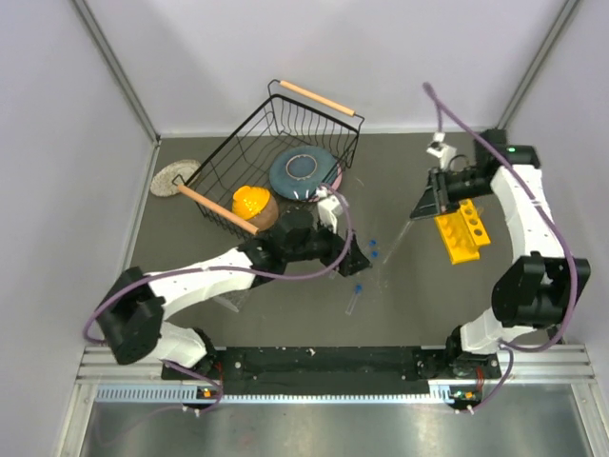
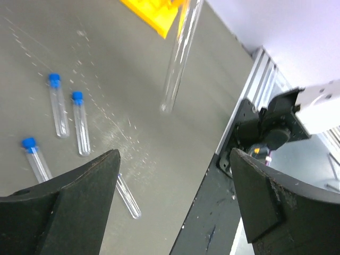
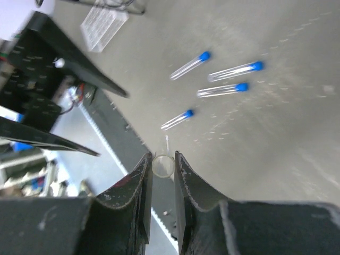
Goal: Organize the chemistry lab equipment
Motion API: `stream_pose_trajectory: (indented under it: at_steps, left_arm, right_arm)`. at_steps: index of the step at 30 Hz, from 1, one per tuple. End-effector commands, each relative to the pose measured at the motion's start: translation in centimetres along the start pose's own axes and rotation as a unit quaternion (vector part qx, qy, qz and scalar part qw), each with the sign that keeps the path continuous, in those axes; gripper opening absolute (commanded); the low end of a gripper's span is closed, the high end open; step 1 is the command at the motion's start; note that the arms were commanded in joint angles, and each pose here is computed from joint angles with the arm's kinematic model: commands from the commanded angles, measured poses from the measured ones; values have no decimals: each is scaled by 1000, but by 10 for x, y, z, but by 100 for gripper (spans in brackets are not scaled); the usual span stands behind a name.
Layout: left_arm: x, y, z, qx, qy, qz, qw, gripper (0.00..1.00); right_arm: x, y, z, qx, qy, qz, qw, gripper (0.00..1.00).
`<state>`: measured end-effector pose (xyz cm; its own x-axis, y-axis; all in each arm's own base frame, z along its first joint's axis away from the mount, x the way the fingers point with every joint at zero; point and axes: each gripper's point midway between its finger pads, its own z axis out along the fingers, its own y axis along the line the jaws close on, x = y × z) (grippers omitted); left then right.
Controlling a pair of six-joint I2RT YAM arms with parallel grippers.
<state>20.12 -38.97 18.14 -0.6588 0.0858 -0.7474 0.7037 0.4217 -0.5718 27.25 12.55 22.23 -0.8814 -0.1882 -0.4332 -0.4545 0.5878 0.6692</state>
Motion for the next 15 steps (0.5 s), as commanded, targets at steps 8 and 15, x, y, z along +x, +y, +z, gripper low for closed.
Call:
stream_pose_trajectory:
  at_steps: [8, 15]
  left_arm:
    - [-48, 13, -74, -92, -108, 35, 989, 91]
    - [-42, 27, -94, -114, -119, 32, 986, 91]
  right_arm:
    - [5, -35, -126, 247, -121, -80, 958, 16]
    - [4, -84, -187, 372, -180, -48, 909, 16]
